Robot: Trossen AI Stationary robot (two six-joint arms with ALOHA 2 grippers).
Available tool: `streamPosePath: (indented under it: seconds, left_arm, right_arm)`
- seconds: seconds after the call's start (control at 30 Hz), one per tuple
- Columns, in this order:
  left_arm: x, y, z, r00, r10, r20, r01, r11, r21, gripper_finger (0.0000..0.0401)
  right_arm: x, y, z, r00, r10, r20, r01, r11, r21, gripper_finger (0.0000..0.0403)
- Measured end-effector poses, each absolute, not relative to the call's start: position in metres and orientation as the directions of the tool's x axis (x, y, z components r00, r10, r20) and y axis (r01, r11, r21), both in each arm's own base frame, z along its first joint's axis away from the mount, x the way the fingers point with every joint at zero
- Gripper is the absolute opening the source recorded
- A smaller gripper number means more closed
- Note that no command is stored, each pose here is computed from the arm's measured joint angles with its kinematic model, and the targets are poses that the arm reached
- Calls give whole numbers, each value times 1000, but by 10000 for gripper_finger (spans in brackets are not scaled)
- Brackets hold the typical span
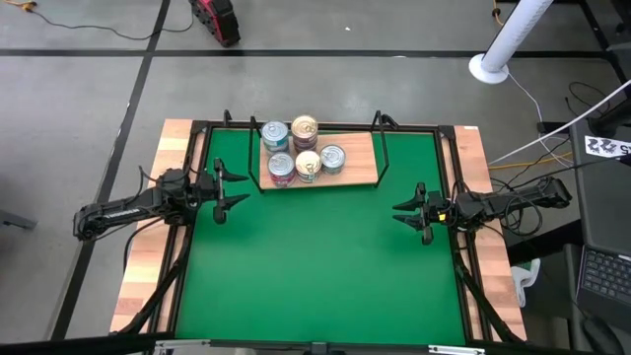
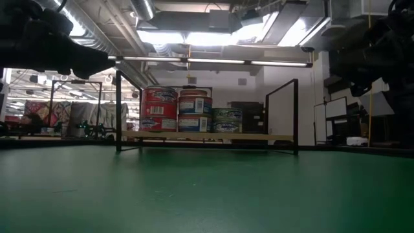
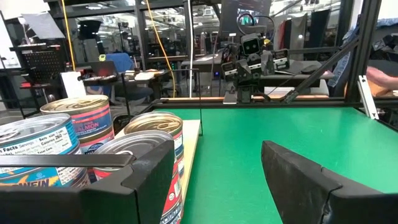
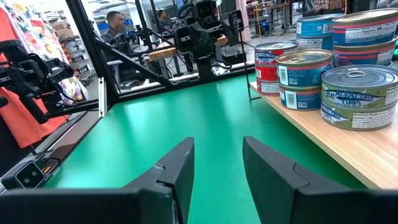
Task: Stack canned seafood by type on shelf
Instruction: Return to Home Position
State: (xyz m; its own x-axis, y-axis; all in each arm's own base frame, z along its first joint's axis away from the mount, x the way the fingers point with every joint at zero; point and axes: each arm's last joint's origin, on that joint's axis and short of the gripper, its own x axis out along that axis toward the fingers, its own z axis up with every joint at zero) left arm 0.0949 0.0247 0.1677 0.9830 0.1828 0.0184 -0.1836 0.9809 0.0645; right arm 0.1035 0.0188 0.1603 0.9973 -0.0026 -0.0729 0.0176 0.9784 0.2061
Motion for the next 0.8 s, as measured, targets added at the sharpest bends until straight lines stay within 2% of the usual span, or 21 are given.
streamPosePath:
  seconds: [0.57,0.8]
  left_arm:
    - [95,25,168,983,183,18,-184,981,64,237]
    - [95,25,168,983,183,18,-184,981,65,237]
  right_arm:
    - [104,19,160,997,-4,-73,19,978,206,136]
    - [104,17,160,996,-51,-72,64,977,203,136]
